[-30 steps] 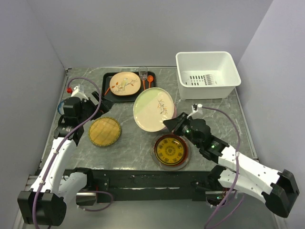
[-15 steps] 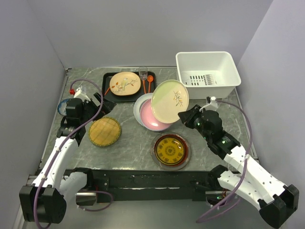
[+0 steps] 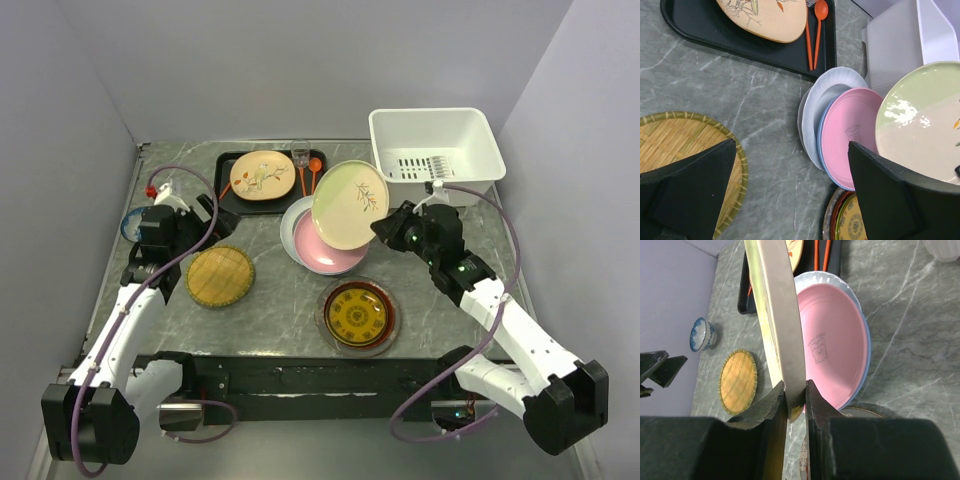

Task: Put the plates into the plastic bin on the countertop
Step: Place the plate in the plastic bin.

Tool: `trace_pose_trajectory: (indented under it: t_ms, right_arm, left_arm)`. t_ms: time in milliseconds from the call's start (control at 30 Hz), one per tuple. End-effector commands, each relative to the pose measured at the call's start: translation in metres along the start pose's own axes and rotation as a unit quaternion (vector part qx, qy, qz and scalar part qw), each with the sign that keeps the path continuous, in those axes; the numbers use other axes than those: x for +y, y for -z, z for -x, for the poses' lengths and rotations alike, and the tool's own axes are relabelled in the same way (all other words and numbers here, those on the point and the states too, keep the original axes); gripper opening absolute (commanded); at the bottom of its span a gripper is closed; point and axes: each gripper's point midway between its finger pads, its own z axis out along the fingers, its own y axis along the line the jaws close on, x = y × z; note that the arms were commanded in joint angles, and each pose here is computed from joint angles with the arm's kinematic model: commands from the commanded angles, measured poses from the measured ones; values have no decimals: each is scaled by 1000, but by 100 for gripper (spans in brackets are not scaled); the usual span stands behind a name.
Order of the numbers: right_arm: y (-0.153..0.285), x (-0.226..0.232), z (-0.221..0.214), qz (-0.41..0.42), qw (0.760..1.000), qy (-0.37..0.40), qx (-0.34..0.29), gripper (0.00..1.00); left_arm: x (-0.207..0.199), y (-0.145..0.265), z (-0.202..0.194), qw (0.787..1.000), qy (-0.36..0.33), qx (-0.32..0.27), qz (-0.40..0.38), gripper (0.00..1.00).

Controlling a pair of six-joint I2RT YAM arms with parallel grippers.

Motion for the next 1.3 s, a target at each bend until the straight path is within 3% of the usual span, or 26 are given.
trace_pose_trajectory:
  t_ms: [0, 267, 833, 1267]
  right_arm:
    - [22, 69, 77, 123, 986, 7, -109, 0]
    - [28, 65, 97, 129, 984, 0, -126, 0]
    - [-3, 60, 152, 129, 983, -10, -132, 0]
    - [-14, 25, 198, 100, 981, -43, -163, 0]
  left_arm:
    - [3, -1, 0, 1000, -19, -5, 2, 99]
    - [-1, -7, -4, 1000, -20, 14, -10, 99]
    - [6, -10, -3, 1000, -25, 11, 7, 99]
    - [5, -11, -7, 1000, -25, 19, 1, 99]
